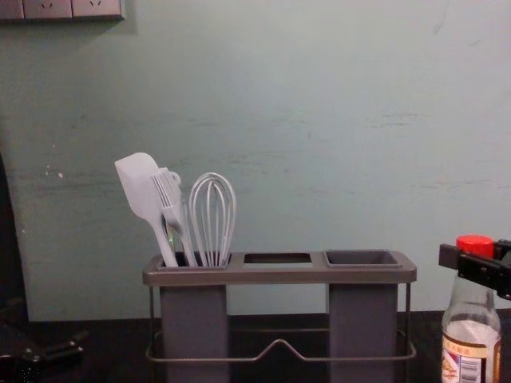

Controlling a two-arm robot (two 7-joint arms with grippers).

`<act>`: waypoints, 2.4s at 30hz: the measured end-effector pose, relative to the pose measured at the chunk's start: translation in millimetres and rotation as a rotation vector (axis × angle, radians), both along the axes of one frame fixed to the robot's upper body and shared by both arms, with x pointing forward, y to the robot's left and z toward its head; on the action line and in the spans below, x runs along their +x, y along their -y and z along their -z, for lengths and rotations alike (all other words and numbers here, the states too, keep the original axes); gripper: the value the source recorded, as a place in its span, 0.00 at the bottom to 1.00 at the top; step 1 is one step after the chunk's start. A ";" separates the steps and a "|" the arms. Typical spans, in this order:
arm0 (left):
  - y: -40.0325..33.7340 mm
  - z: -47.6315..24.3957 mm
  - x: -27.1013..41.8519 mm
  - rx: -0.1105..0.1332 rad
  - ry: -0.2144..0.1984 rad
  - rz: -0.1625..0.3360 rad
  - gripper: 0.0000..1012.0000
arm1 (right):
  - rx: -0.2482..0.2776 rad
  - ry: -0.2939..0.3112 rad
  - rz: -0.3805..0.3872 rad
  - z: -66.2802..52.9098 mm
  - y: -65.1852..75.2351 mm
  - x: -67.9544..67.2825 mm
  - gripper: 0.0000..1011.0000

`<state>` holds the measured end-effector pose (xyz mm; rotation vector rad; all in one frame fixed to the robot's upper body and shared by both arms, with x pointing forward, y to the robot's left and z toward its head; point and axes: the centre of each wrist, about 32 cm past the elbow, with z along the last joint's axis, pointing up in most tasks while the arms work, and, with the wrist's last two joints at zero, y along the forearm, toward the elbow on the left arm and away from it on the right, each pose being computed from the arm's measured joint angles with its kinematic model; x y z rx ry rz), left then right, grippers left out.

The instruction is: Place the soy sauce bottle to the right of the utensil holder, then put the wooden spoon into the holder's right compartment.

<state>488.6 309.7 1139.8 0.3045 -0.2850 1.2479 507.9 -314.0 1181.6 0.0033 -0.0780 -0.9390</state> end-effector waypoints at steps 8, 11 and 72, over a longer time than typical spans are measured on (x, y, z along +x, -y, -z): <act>0.0 0.0 0.0 0.000 0.000 0.000 0.99 | 0.010 -0.014 -0.007 3.2 -2.2 3.9 0.39; 0.0 0.0 0.0 0.000 0.000 0.000 0.99 | 0.008 -0.014 -0.005 4.2 -2.7 6.2 0.39; 0.0 0.0 0.0 0.000 0.000 0.000 0.99 | -0.025 0.007 0.026 6.4 -4.9 17.1 0.79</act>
